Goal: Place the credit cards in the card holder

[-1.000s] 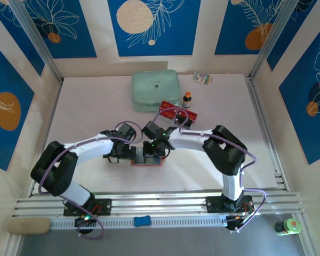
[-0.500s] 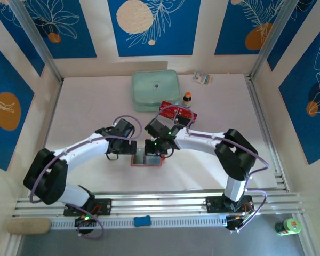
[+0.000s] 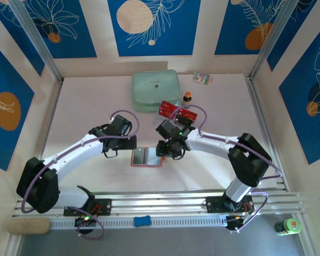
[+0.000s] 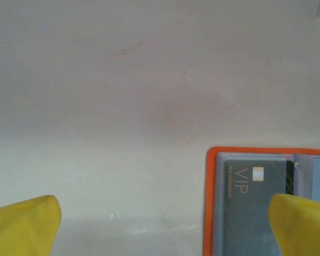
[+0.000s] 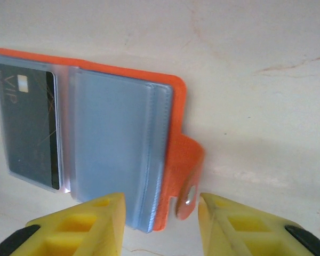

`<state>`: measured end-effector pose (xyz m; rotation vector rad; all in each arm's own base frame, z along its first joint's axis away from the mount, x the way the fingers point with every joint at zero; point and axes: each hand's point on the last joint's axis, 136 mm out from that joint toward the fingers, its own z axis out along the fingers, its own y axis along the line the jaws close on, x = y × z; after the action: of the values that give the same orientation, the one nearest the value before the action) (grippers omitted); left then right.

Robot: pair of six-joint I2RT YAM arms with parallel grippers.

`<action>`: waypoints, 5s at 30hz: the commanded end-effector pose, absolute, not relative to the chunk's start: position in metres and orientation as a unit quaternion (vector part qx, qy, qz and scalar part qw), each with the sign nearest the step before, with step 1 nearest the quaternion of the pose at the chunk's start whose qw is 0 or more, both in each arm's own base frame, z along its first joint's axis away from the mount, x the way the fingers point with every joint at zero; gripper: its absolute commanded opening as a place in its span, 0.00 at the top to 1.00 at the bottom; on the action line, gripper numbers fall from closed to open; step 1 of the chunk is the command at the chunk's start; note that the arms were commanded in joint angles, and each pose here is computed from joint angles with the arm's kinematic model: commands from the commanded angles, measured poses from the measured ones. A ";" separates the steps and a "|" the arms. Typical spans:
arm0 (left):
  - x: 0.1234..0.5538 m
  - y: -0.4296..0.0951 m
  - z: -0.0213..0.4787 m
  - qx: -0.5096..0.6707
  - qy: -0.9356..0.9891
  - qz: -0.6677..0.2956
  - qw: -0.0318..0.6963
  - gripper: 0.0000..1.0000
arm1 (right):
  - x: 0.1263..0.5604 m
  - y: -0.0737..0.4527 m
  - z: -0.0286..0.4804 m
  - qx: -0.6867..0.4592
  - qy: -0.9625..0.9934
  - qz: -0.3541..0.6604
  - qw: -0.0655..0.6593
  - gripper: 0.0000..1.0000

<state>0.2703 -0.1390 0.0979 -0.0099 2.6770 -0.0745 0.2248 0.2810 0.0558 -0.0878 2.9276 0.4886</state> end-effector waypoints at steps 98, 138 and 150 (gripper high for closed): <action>0.247 -0.176 0.042 0.021 0.986 -0.086 0.143 0.00 | 0.215 0.298 0.076 -0.047 0.967 0.230 0.098 1.00; 0.274 -0.254 0.069 -0.005 0.929 -0.317 0.192 0.00 | 0.192 0.243 -0.013 -0.004 0.982 0.183 0.037 1.00; 0.267 -0.258 0.045 0.003 0.940 -0.303 0.158 0.00 | 0.189 0.239 -0.013 -0.001 0.983 0.182 0.036 1.00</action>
<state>0.2741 -0.2534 0.0511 -0.0171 2.6596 -0.8546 0.2118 0.2697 0.0182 -0.0270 2.8923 0.7329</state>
